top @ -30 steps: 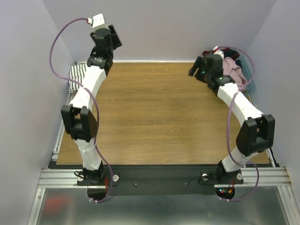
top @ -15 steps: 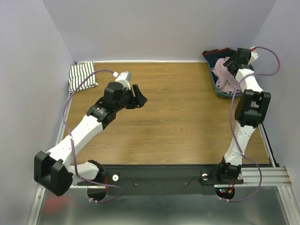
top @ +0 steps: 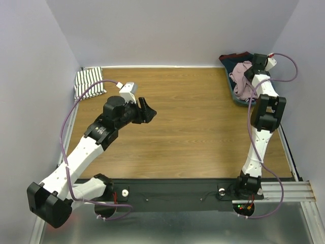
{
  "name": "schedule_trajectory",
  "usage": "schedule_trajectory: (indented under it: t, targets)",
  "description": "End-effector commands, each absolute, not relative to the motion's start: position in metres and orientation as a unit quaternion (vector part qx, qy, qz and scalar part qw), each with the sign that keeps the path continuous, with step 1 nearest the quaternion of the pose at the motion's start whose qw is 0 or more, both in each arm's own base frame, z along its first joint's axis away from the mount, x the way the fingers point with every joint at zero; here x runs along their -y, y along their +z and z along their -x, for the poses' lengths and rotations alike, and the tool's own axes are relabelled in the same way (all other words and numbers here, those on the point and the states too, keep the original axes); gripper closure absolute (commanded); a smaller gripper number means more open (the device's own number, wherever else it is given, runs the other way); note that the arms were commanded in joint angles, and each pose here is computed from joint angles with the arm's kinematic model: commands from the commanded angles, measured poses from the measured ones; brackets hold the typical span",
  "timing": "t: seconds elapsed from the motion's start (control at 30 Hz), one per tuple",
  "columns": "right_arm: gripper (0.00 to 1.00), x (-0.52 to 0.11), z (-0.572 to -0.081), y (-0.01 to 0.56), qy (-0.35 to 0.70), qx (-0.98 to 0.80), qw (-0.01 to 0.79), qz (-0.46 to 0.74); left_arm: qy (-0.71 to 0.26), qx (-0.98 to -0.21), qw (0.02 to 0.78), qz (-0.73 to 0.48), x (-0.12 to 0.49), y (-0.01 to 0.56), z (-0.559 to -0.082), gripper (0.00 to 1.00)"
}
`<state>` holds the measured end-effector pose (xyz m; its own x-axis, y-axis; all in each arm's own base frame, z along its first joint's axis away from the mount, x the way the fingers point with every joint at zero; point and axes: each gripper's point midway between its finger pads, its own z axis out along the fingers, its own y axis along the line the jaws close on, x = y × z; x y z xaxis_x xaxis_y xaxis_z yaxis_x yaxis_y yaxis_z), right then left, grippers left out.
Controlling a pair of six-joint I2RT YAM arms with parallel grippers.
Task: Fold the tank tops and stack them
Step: Grab the tank top from the pile, then move the tank top to the center of the board
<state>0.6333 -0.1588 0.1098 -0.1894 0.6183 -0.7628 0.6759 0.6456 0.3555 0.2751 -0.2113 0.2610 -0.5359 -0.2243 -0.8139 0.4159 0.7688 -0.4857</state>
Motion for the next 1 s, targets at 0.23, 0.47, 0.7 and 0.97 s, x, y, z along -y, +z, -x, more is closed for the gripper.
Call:
schedule_trajectory:
  t: [0.23, 0.47, 0.7, 0.97]
  targets:
    - [1.0, 0.164, -0.605, 0.262, -0.038, -0.701, 0.582, -0.41, -0.346, -0.791, 0.499, -0.07, 0.217, 0.278, -0.282, 0.34]
    - [1.0, 0.157, -0.58, 0.33, -0.028, -0.677, 0.623, -0.392, -0.34, -0.791, 0.503, -0.072, 0.219, 0.28, -0.29, 0.34]
    - [1.0, 0.114, -0.553, 0.397, 0.034, -0.67, 0.662, -0.334, -0.338, -0.786, 0.513, -0.068, 0.221, 0.29, -0.299, 0.34]
    - [0.99, -0.04, -0.492, 0.415, 0.142, -0.714, 0.654, -0.206, -0.341, -0.776, 0.529, -0.033, 0.217, 0.305, -0.308, 0.34]
